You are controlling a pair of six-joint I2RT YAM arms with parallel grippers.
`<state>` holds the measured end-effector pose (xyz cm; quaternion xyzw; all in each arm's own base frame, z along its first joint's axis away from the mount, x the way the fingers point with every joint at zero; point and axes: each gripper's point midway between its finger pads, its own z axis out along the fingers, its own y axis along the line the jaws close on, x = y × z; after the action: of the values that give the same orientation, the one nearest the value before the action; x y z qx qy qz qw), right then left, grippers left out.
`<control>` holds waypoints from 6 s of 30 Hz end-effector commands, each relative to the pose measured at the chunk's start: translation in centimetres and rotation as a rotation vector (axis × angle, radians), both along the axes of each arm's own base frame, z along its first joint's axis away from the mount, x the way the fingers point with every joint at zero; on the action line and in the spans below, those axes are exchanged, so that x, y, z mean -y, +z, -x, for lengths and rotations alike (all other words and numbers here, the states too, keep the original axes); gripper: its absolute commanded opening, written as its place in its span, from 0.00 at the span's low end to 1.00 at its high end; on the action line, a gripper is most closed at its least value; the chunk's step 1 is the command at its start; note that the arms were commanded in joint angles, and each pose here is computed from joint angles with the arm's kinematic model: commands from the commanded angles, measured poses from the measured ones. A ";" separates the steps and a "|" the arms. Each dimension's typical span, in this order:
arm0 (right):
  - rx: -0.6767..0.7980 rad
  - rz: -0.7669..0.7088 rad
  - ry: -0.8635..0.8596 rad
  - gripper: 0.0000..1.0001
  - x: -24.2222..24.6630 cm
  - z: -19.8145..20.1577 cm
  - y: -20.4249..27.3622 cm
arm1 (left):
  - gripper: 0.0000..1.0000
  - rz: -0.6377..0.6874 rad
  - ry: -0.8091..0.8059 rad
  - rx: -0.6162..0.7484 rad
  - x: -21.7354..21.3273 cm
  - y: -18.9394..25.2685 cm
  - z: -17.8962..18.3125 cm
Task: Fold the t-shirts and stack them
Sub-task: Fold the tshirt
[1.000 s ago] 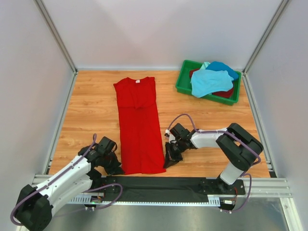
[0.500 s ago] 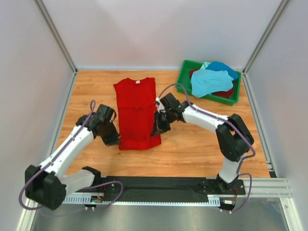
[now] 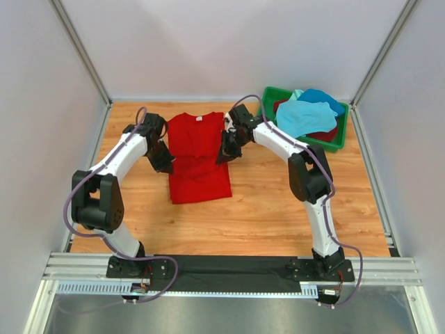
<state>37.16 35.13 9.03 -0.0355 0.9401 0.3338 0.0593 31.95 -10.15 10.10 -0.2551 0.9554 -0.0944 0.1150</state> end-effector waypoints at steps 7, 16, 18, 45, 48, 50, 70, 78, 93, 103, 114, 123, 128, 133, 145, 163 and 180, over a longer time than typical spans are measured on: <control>0.017 -0.046 -0.022 0.00 0.1 -3.1 1.1 | 0.00 -0.007 -0.008 0.072 -0.7 0.6 -5.3; 0.012 -0.077 -0.065 0.00 0.2 -5.3 0.7 | 0.00 0.002 -0.030 0.031 -0.7 -1.0 -8.1; 0.008 -0.087 -0.063 0.00 -0.1 -5.6 0.6 | 0.00 0.004 -0.030 0.003 -0.7 -2.0 -8.2; 0.215 0.034 -0.071 0.42 0.9 -3.1 4.3 | 0.13 0.194 -0.245 0.276 3.1 3.3 -5.4; 0.254 0.123 -0.103 0.41 -0.5 -2.1 2.7 | 0.08 0.234 -0.272 0.280 4.9 1.6 -5.7; 0.290 0.187 -0.109 0.41 -1.7 -2.0 1.3 | 0.07 0.235 -0.279 0.254 5.4 -0.1 -5.7; 0.473 0.437 -0.162 0.51 -1.0 -8.1 -3.6 | 0.06 0.154 -0.289 0.205 5.5 -4.8 -12.5; 0.529 0.345 -0.266 0.52 -0.5 -14.9 -1.9 | 0.10 0.077 -0.264 0.290 3.7 -0.4 -17.7; 0.486 -0.045 -0.129 0.57 -3.5 -11.0 7.4 | 0.11 0.246 -0.342 0.312 5.2 0.3 -9.4; 0.211 -0.333 0.029 0.18 -7.6 -5.9 3.3 | 0.06 0.399 -0.325 0.285 7.2 -3.2 -11.3; 0.119 -0.387 -0.047 0.13 -7.1 -9.1 -4.1 | 0.05 0.456 -0.235 0.292 4.5 -7.4 -15.5; 0.117 -0.403 -0.166 0.12 -4.0 -13.3 -7.2 | 0.05 0.527 -0.271 0.364 4.5 -6.6 -17.6; 0.132 -0.403 -0.244 0.12 -3.0 -15.7 -6.8 | 0.06 0.563 -0.269 0.404 4.1 -5.8 -19.2; 0.130 -0.395 -0.333 0.13 -2.9 -18.2 -7.6 | 0.06 0.600 -0.243 0.433 4.0 -5.4 -21.5; 0.202 -0.410 -0.430 0.14 -2.7 -21.8 -4.3 | 0.06 0.662 -0.080 0.413 1.5 -6.5 -24.1; -0.014 -0.135 -0.136 0.15 -0.4 0.8 -6.9 | 0.04 0.466 -0.145 0.074 4.4 -8.0 -4.6; 0.026 -0.179 -0.052 0.17 2.0 3.7 -0.6 | 0.07 0.463 -0.315 0.184 4.4 -0.9 -2.7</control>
<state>32.86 31.86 3.80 0.0270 0.9253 0.3742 0.0543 34.58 -13.99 6.80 -0.1433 0.9292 -0.3228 0.1084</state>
